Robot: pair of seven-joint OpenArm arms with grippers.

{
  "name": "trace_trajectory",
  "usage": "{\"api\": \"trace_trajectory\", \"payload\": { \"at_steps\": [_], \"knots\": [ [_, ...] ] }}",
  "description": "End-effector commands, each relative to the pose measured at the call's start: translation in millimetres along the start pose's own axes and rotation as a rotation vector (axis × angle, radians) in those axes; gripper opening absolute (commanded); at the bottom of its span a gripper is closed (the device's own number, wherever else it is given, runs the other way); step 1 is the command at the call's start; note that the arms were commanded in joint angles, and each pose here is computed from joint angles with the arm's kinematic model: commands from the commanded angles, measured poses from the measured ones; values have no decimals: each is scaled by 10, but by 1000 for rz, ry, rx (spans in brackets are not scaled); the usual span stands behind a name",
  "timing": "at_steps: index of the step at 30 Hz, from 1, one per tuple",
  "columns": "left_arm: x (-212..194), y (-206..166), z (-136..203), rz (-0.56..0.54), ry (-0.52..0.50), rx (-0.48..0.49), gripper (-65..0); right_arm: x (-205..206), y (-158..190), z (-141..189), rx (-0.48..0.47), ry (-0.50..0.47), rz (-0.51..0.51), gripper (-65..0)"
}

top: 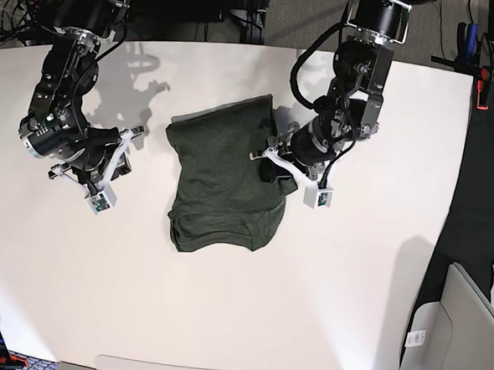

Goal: Fold the T-shirt properly

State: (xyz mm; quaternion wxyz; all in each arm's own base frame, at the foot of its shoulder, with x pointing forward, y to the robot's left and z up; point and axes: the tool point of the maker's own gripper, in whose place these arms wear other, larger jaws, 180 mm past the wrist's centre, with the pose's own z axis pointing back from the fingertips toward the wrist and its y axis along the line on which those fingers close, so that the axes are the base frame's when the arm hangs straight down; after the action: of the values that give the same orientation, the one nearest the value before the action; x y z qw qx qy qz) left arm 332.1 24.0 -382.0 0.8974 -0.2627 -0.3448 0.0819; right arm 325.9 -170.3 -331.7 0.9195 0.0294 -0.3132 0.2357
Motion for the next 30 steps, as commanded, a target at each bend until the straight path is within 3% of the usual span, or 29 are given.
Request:
{"api": "trace_trajectory", "payload": {
  "at_steps": [1, 9, 19, 26, 30],
  "knots": [
    [163, -94, 18, -5, -49, -30, -455, 148, -58, 67, -16, -50, 14, -542],
    [183, -117, 36, -6, -52, -39, -627, 148, -58, 67, -16, -50, 14, -542],
    [347, -384, 299, -21, -131, -115, -628, 167, -66, 71, -18, -54, 15, -542],
    [265, -366, 337, -14, -121, -112, -629, 161, -63, 70, -17, -53, 14, -542],
    [298, -402, 529, -45, -155, -124, -629, 161, -63, 70, -17, -53, 14, -542]
  ]
}}
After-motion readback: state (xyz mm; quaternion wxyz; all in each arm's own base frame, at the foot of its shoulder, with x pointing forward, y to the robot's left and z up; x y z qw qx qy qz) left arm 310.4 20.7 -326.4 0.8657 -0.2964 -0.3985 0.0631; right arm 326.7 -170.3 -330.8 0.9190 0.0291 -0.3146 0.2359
